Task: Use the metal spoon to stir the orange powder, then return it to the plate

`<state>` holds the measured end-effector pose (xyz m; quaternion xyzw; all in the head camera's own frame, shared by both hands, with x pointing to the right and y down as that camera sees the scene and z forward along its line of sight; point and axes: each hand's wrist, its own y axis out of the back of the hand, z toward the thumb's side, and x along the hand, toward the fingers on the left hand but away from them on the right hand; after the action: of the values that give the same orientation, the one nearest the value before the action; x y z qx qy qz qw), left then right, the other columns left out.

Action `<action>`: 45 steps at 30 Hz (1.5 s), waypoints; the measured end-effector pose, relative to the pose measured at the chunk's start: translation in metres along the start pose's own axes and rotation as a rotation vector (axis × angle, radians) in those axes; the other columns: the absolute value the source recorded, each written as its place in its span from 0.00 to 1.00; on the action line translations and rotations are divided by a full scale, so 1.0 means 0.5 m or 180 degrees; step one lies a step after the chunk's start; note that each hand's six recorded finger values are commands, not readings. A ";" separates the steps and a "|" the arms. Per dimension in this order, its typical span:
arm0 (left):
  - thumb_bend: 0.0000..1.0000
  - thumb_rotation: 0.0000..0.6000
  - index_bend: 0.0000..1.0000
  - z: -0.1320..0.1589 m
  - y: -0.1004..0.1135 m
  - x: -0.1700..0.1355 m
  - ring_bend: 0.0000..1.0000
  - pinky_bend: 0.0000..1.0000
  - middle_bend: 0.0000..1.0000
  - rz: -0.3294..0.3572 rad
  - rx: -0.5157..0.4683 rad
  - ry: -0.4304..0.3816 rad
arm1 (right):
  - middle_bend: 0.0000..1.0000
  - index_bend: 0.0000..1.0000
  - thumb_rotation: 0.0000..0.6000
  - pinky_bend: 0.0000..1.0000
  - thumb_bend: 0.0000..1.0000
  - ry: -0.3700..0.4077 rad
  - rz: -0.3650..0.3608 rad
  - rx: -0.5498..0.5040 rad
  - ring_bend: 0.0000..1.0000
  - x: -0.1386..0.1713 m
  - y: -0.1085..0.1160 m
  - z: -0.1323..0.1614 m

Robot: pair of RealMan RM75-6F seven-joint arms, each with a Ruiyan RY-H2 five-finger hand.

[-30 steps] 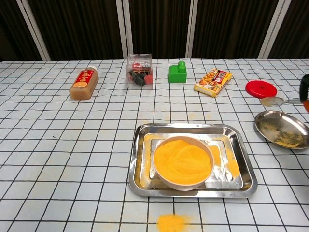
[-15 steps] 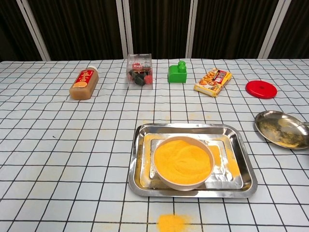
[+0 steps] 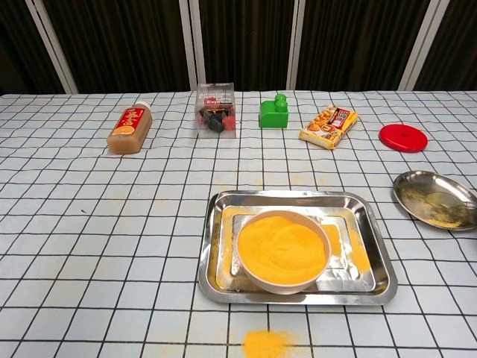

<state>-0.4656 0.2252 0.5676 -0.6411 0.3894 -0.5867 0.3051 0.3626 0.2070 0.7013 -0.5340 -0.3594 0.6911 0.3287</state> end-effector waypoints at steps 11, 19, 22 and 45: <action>0.00 1.00 0.00 0.000 0.002 0.000 0.00 0.00 0.00 0.0012 -0.0004 -0.0004 | 0.26 0.18 1.00 0.00 0.46 -0.0127 0.0083 0.0110 0.09 0.002 0.007 -0.017; 0.00 1.00 0.00 0.000 0.002 -0.001 0.00 0.00 0.00 0.0010 -0.0009 -0.0006 | 0.24 0.18 1.00 0.00 0.46 -0.0126 0.0037 0.0130 0.09 0.004 0.022 -0.025; 0.00 1.00 0.00 0.000 0.003 -0.001 0.00 0.00 0.00 0.0012 -0.0013 -0.0006 | 0.21 0.16 1.00 0.00 0.46 -0.0100 -0.0014 0.0148 0.06 0.006 0.036 -0.031; 0.00 1.00 0.00 0.001 0.001 -0.010 0.00 0.00 0.00 -0.0011 0.0103 -0.0054 | 0.00 0.00 1.00 0.00 0.30 0.0329 -0.0576 -0.0084 0.00 0.184 0.220 -0.199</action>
<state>-0.4654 0.2290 0.5645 -0.6417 0.3761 -0.5881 0.3177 0.4321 0.2407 0.5451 -0.5386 -0.3979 0.6253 0.4008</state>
